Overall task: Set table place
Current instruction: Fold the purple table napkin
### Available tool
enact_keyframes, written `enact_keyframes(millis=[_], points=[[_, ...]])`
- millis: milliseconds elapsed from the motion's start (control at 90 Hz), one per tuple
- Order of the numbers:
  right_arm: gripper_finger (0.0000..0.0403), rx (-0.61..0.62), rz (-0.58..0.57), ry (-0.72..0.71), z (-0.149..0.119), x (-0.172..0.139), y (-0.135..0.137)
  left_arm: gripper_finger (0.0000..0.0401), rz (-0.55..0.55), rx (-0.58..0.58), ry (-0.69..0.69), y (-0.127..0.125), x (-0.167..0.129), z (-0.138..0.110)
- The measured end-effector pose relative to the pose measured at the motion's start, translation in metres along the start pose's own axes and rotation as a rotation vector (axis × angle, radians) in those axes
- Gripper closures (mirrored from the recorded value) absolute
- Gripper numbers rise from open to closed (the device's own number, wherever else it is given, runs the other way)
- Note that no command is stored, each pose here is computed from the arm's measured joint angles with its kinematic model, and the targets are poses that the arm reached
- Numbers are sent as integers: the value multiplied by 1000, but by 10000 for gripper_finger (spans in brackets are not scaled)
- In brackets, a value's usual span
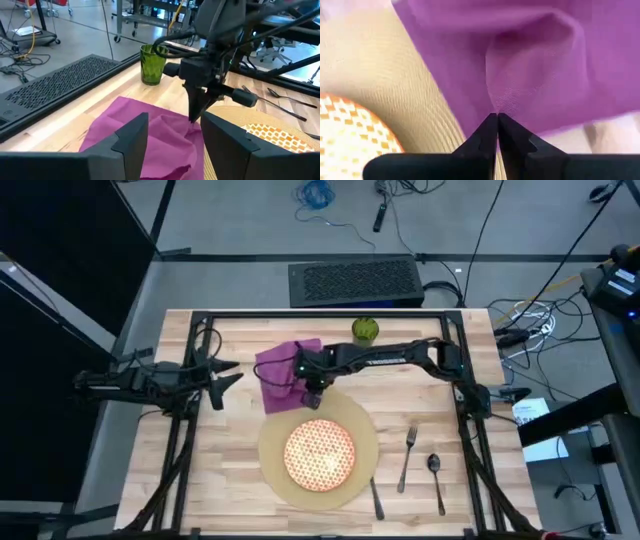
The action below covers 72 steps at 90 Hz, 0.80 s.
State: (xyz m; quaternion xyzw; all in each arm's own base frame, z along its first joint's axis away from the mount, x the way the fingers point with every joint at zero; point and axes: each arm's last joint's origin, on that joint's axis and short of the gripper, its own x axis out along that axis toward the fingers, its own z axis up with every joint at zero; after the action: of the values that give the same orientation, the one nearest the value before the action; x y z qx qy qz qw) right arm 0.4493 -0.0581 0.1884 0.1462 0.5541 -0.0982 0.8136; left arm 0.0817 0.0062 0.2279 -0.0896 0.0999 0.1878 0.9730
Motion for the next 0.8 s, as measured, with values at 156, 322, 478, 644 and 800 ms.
enact_keyframes(millis=[156,322,478,644,800], points=[[403,-19,-3,48,-7,5,6,232,0,0,-1,0,0,0],[403,-33,33,73,-11,6,14,232,1,0,0,0,0,0],[403,-43,54,76,-12,6,19,232,1,0,0,0,0,0],[378,-51,83,59,-10,0,22,232,3,2,10,-1,2,0],[312,-67,112,-16,-4,-16,25,232,12,20,45,-3,7,-2]])
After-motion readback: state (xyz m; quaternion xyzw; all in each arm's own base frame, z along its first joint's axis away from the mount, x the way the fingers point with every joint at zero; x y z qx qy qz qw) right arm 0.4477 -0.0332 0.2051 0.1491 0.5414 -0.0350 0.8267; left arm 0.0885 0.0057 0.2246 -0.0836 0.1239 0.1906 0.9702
